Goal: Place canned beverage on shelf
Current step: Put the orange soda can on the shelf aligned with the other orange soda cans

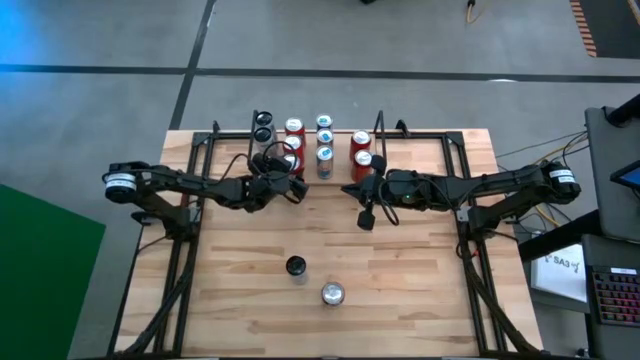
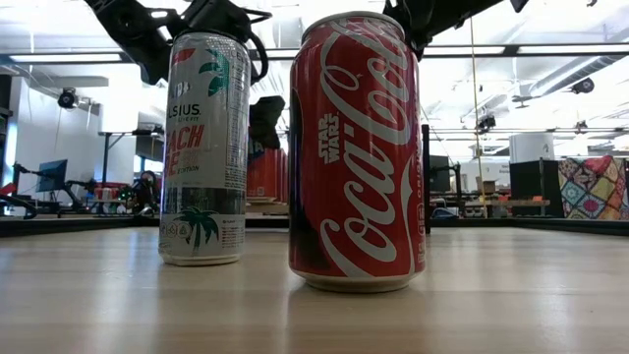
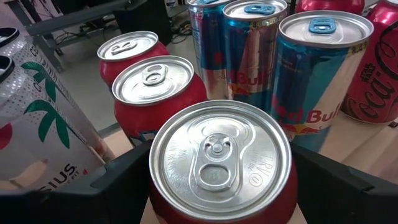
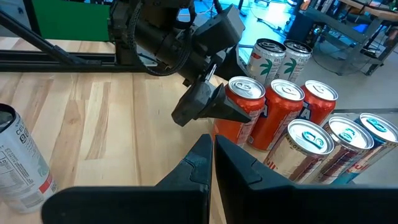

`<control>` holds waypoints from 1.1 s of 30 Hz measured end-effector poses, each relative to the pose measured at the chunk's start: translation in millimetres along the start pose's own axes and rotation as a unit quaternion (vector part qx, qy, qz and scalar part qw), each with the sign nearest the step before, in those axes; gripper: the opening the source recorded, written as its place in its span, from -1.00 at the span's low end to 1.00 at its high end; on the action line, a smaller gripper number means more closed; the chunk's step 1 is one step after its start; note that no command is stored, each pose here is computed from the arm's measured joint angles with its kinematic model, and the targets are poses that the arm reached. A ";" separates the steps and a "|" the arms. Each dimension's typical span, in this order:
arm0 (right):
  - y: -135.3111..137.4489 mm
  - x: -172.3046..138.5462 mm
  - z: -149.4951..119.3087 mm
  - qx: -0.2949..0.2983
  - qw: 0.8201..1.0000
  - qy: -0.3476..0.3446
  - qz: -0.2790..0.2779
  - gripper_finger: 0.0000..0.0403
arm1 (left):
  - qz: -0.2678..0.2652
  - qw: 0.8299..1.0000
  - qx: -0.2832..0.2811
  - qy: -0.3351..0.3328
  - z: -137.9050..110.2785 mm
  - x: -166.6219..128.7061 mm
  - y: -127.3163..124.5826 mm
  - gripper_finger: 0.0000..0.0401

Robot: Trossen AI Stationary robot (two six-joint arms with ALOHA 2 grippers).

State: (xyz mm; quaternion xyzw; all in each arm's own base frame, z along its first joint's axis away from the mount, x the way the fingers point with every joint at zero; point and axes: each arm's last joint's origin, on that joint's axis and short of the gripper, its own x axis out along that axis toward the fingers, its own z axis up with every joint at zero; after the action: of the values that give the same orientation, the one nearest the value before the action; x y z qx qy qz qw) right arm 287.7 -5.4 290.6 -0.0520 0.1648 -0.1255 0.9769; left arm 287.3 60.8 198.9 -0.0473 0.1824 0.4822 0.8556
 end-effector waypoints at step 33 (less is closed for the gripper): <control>0.0 0.0 0.0 0.004 1.000 0.000 0.000 -0.95 | 0.004 1.000 0.002 0.001 -2.7 1.9 2.7 0.57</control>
State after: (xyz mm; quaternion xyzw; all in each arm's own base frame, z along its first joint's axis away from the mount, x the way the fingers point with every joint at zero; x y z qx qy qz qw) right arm 287.7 -5.4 290.6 -0.0478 0.1641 -0.1261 0.9772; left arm 285.2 63.1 196.0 -0.0455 0.1838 0.4854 0.8536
